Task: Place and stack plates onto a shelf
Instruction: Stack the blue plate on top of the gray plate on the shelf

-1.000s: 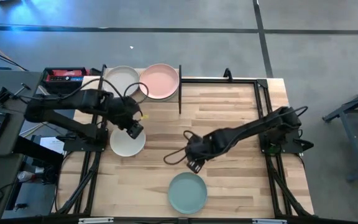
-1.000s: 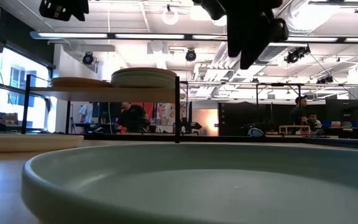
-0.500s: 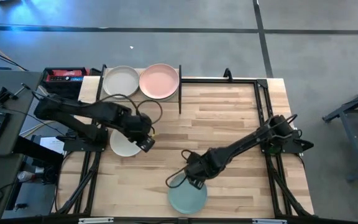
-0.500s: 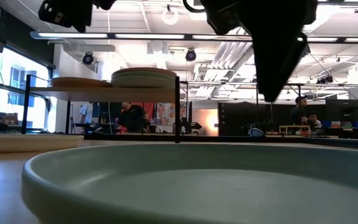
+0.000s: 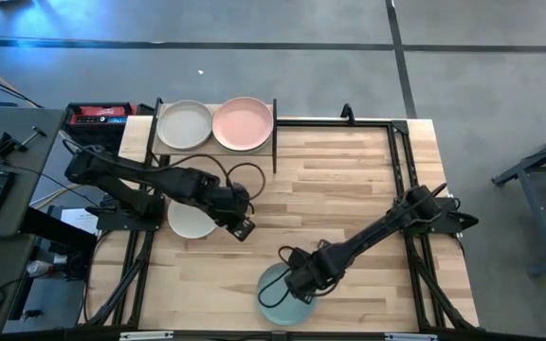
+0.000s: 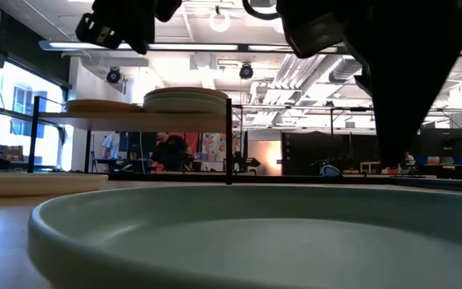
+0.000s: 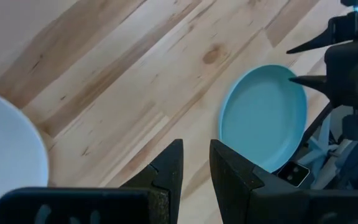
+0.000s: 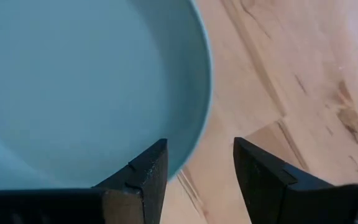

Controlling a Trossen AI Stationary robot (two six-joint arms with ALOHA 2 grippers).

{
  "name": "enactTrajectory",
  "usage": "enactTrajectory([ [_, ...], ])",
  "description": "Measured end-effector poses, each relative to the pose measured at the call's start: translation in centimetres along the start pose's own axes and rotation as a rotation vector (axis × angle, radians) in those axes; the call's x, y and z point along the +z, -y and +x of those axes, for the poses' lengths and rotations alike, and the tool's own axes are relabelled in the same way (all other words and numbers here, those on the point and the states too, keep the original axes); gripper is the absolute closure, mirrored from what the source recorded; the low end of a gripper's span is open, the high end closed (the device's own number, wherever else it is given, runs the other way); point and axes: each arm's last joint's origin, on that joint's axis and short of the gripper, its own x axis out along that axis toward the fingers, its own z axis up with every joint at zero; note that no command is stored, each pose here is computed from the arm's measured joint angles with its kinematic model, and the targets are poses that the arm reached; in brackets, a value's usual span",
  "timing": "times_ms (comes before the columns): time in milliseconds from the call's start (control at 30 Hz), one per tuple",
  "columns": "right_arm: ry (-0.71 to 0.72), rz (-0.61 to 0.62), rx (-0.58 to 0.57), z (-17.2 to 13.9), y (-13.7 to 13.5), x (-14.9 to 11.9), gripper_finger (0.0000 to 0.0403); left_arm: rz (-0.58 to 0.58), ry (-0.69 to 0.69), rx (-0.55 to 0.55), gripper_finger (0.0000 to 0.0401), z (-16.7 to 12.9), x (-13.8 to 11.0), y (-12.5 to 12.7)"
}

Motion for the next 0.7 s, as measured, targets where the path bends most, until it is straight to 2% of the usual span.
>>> enactTrajectory([
  [433, 0.015, 0.028, -0.047, 2.2, -0.6, -0.5, 0.0243, 0.003, -0.011, 0.005, 0.0334, 1.0, -0.2, 0.5],
  [700, -0.031, 0.037, -0.062, 3.8, -0.9, -0.7, 0.0251, -0.005, -0.006, -0.004, 0.0334, 1.0, -0.1, 0.5],
])
